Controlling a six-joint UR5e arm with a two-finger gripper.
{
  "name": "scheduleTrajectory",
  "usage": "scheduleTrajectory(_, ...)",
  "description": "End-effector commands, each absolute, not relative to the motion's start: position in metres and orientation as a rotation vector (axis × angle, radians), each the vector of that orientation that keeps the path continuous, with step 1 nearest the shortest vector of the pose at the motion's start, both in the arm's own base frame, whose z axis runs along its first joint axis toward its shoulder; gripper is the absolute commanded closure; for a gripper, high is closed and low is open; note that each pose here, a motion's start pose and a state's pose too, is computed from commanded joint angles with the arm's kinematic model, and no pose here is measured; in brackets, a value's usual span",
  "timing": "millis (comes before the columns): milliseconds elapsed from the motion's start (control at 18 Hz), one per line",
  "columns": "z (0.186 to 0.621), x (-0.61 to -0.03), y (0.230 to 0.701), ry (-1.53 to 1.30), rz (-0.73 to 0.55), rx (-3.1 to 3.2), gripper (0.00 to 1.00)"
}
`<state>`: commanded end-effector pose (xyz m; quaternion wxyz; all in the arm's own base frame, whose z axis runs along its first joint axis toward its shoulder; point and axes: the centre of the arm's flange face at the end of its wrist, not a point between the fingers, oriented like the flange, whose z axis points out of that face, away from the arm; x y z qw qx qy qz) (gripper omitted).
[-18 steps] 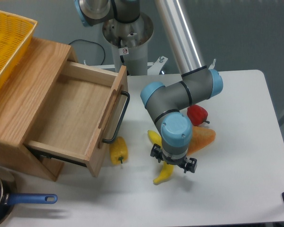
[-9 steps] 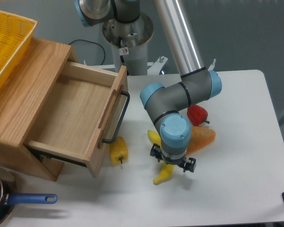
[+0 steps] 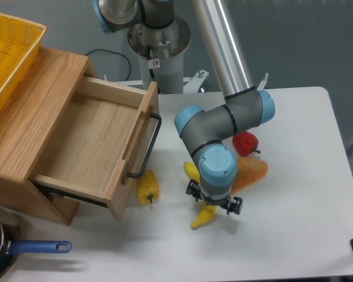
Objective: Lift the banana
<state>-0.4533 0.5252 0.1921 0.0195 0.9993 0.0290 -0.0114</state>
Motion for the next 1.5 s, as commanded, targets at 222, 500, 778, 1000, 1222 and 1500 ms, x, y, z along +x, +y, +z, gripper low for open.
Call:
scheduleTrajectory(222, 0.193, -0.452, 0.526, 0.086, -0.031, 3.105, 0.10)
scheduleTrajectory(500, 0.193, -0.452, 0.526, 0.078, -0.031, 3.105, 0.32)
scheduleTrajectory(778, 0.193, -0.451, 0.525, 0.074, -0.029, 3.104, 0.40)
scheduleTrajectory(1000, 0.194, -0.451, 0.525, 0.074, -0.029, 3.104, 0.49)
scheduleTrajectory(1222, 0.196, -0.451, 0.525, 0.069, -0.032, 3.106, 0.57)
scheduleTrajectory(1500, 0.203, -0.452, 0.527, 0.058, -0.049, 3.113, 0.63)
